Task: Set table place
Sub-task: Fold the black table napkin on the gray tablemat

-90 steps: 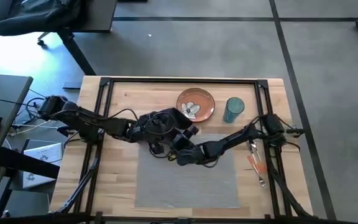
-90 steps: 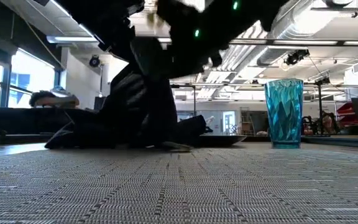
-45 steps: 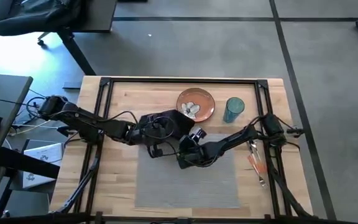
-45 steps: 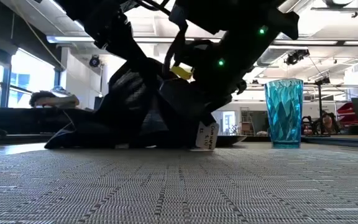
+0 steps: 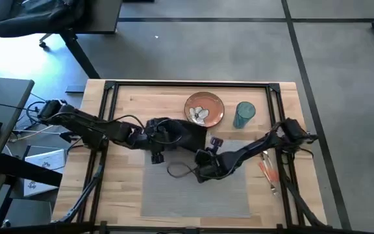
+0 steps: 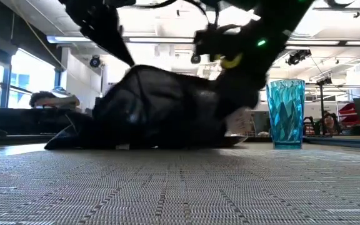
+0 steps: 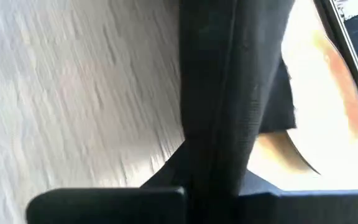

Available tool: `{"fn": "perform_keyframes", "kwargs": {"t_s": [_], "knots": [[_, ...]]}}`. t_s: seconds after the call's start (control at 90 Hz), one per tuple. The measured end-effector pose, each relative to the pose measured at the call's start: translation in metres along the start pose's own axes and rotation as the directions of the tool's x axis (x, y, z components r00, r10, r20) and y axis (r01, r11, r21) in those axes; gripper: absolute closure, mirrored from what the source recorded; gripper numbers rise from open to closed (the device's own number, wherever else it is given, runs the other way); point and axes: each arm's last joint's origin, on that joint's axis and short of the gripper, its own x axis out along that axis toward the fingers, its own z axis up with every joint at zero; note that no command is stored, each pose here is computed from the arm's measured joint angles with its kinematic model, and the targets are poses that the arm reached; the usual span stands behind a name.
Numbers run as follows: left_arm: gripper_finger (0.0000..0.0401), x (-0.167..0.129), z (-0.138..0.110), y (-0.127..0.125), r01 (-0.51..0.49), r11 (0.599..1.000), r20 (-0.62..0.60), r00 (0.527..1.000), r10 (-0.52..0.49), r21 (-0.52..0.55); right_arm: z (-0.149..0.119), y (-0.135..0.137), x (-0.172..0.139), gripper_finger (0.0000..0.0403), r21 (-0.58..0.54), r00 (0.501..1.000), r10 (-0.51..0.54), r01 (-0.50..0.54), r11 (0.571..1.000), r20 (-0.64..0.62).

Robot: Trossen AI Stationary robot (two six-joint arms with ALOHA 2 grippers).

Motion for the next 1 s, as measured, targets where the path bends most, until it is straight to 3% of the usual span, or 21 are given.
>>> {"fn": "perform_keyframes", "kwargs": {"t_s": [0.111,0.256,0.4,0.722,1.0], "knots": [[0.0267,-0.002,-0.009,0.002,-0.041,0.998,-0.081,0.996,0.037,-0.044,-0.008,0.004,-0.007,0.0403,-0.017,1.0,-0.009,0.009,1.0,-0.021],[0.0263,0.013,-0.02,0.006,-0.121,0.989,-0.074,0.991,0.114,-0.086,-0.017,0.014,-0.006,0.0403,-0.003,1.0,0.022,-0.022,1.0,0.014],[0.0263,0.03,-0.023,0.015,-0.091,0.987,-0.039,0.995,0.087,-0.129,-0.025,0.017,0.0,0.0403,0.027,0.999,0.029,-0.03,0.999,0.022],[0.0263,0.069,-0.035,0.032,-0.154,0.988,-0.103,0.983,0.151,-0.019,-0.034,0.02,0.008,0.0403,0.075,0.999,0.046,-0.048,0.996,0.027],[0.0263,0.101,-0.035,0.043,-0.138,0.99,-0.142,0.98,0.139,0.018,-0.034,0.021,0.008,0.0403,0.083,0.998,0.052,-0.054,0.995,0.035]]}}
